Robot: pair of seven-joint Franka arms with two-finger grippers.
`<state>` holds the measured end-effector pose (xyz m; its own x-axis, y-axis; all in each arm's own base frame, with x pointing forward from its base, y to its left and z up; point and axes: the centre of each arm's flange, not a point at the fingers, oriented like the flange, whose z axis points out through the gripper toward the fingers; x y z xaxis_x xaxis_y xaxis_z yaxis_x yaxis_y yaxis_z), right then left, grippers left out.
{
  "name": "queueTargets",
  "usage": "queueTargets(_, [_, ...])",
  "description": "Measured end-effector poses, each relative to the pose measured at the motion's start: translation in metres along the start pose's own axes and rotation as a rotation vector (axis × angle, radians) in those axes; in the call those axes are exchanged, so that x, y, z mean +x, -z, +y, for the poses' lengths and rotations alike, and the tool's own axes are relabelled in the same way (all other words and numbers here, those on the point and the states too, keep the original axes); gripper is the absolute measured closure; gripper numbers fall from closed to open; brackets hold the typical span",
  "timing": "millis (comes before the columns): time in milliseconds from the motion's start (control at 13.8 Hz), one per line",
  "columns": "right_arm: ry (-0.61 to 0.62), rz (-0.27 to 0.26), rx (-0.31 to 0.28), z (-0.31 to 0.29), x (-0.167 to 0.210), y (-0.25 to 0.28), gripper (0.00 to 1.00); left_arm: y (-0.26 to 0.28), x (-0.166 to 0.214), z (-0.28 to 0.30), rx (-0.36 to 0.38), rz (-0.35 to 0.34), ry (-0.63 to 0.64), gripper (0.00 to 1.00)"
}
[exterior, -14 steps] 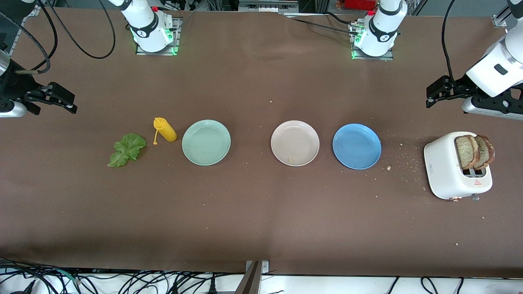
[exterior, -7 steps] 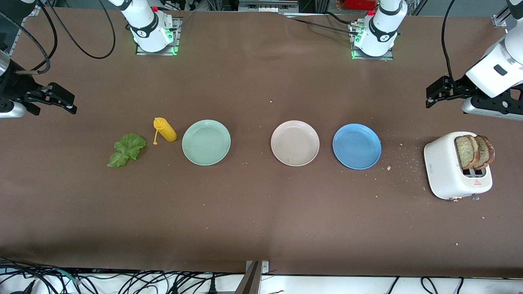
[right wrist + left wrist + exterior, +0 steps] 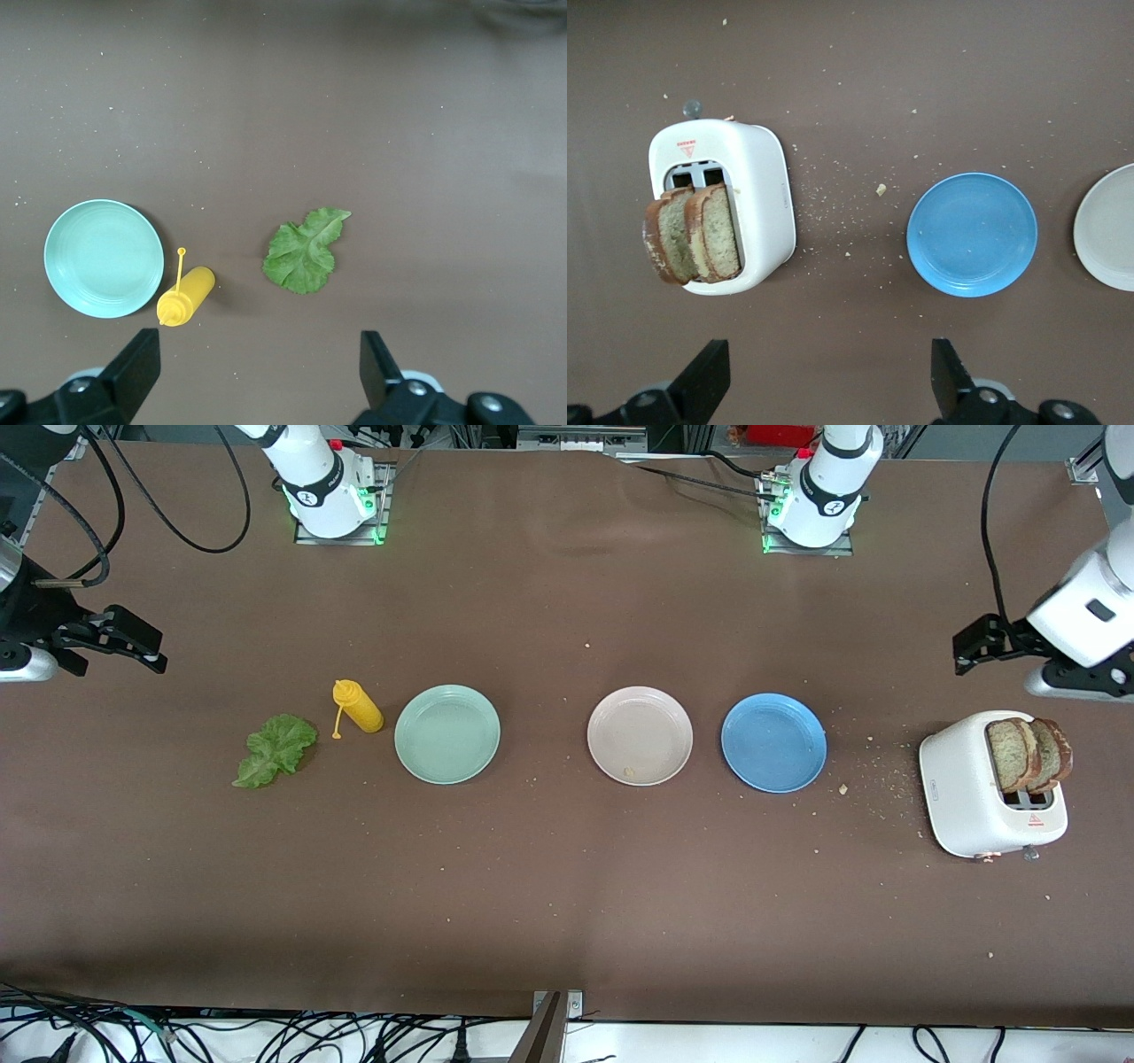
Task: Make sandwich in beige plate with both arms
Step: 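Lower the left gripper onto the bread slice in the white toaster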
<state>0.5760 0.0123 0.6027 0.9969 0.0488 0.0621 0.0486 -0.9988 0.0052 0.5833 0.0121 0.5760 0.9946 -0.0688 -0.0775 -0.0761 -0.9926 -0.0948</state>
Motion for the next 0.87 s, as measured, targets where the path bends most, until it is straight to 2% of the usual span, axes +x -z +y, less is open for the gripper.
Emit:
queueTargets(145, [0.000,0.000,0.000,0.000,0.000,0.000,0.00,-0.019,0.012,-0.028,-0.008,-0.024,0.038,0.00])
queueTargets(291, [0.000,0.000,0.000,0.000,0.000,0.000,0.00,-0.038,0.026,-0.047,0.027,-0.039,0.031,0.00])
queueTargets(436, [0.000,0.000,0.000,0.000,0.000,0.000,0.00,-0.057,0.043,-0.062,0.049,-0.008,0.020,0.00])
queueTargets(872, [0.000,0.000,0.000,0.000,0.000,0.000,0.00,-0.134,0.067,-0.107,0.020,-0.024,0.053,0.05])
